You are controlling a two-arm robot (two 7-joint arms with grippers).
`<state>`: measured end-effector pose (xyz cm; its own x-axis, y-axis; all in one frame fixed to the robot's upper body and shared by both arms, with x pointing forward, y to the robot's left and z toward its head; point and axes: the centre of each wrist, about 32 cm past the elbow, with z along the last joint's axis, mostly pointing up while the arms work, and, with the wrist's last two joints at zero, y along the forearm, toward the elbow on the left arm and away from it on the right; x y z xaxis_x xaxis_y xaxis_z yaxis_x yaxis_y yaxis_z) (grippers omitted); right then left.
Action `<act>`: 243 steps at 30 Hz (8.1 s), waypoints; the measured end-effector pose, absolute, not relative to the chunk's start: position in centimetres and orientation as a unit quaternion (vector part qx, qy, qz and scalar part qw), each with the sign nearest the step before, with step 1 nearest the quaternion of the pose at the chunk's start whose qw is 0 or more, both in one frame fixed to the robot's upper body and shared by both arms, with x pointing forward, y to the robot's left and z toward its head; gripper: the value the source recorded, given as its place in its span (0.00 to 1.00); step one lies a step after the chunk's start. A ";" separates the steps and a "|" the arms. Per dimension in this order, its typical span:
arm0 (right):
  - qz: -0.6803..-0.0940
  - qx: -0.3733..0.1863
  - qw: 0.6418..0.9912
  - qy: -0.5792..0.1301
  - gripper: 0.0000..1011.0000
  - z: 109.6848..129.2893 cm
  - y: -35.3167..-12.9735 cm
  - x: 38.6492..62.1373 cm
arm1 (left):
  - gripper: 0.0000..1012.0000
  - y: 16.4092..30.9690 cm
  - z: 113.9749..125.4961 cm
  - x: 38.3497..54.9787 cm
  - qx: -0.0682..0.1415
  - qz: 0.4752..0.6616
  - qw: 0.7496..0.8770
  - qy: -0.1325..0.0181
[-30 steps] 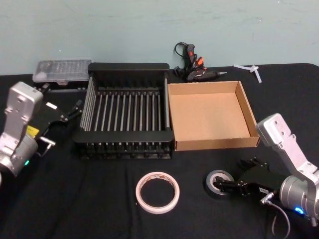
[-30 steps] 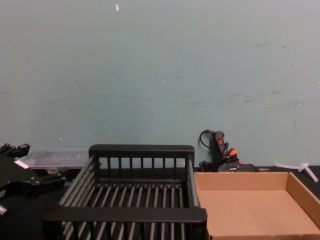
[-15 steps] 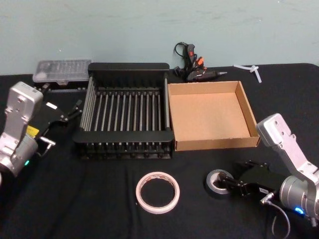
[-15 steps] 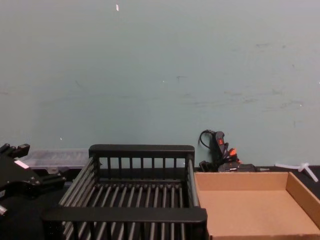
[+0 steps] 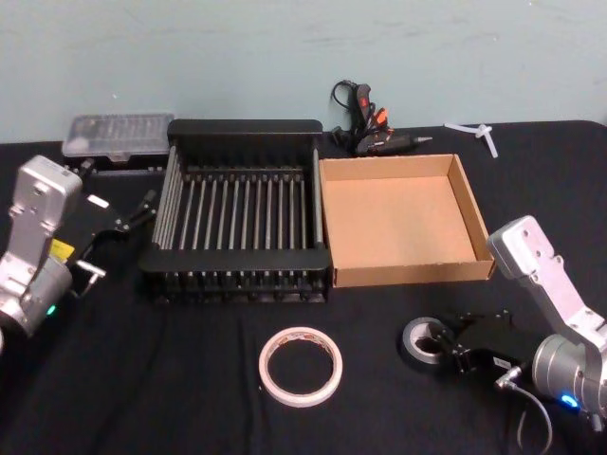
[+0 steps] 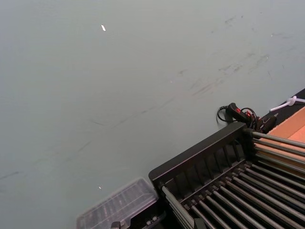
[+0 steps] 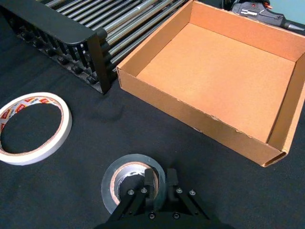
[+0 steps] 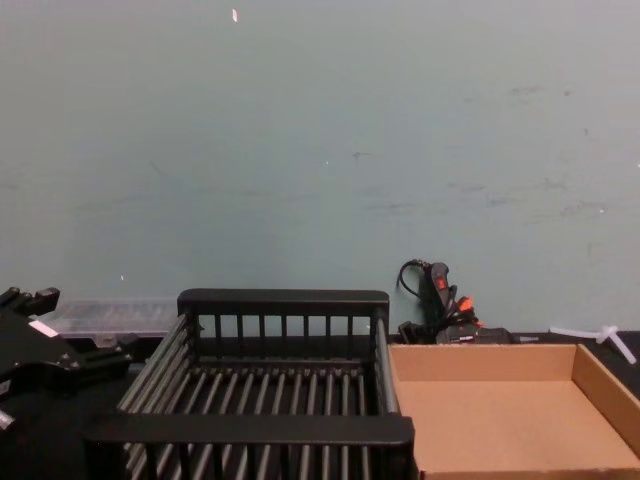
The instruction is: Pick up the white tape and place it into the black box , Pick up the silver tape and place it into the brown box.
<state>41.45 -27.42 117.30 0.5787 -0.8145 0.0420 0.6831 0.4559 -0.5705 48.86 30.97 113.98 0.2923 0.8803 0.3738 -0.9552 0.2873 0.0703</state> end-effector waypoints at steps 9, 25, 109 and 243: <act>-0.443 -0.275 0.845 0.119 0.15 117.3 -27.4 41.5 | 0.99 31.0 114.0 48.9 0.141 0.580 0.791 -0.132; -0.443 -0.247 0.856 0.097 0.15 118.5 -27.4 41.1 | 0.99 31.0 114.0 48.9 0.142 0.580 0.791 -0.132; -0.541 -0.193 0.815 -0.080 0.15 114.3 -25.3 55.3 | 0.99 31.0 114.0 48.9 0.141 0.580 0.791 -0.132; -0.350 -0.279 0.892 0.058 0.99 118.0 -20.2 44.4 | 0.99 31.0 114.0 48.9 0.141 0.580 0.791 -0.132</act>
